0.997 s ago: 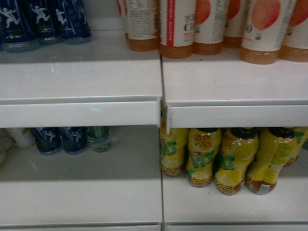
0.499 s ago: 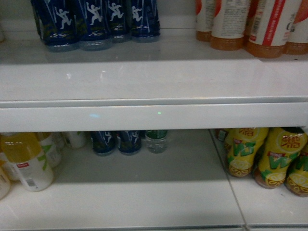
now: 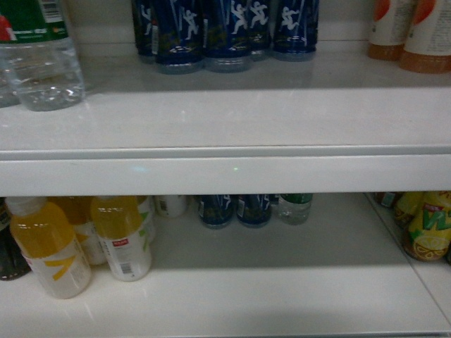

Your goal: Move water from second to third shelf

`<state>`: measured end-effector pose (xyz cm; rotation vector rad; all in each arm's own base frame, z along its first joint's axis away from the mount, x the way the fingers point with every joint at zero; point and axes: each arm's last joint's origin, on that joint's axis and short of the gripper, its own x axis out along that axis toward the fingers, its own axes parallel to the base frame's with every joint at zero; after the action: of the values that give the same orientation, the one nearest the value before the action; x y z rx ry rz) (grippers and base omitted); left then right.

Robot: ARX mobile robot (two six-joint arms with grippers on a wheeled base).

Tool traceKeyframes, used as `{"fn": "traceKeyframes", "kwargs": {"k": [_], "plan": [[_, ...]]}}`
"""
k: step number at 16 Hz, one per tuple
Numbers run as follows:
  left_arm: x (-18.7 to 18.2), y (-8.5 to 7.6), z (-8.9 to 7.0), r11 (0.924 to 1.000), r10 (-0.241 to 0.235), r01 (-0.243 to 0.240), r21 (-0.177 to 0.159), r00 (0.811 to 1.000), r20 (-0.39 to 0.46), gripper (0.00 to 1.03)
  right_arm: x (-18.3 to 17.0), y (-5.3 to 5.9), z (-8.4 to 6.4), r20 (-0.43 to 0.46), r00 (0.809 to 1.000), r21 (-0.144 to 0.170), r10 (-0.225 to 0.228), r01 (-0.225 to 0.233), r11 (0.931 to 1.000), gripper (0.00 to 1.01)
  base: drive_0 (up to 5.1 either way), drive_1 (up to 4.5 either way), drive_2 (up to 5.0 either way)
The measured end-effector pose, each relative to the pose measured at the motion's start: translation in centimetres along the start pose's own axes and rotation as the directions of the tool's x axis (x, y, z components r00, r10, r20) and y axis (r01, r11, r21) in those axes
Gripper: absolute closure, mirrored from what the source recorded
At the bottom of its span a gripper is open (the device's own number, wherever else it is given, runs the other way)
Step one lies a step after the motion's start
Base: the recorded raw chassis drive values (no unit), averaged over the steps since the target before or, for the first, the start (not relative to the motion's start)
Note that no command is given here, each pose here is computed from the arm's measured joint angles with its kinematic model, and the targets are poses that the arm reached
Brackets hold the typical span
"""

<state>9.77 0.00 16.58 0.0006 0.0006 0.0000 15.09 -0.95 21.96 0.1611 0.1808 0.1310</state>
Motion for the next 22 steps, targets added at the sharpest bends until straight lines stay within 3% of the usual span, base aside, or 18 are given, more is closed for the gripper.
{"fn": "traceKeyframes", "kwargs": {"k": [22], "plan": [[0.00, 0.00, -0.03, 1.0000, 0.000, 0.000, 0.000, 1.000, -0.003, 0.05, 0.01, 0.01, -0.03, -0.004, 1.000, 0.001, 0.004, -0.004, 1.0000, 0.62, -4.9, 2.52, 2.5]]}}
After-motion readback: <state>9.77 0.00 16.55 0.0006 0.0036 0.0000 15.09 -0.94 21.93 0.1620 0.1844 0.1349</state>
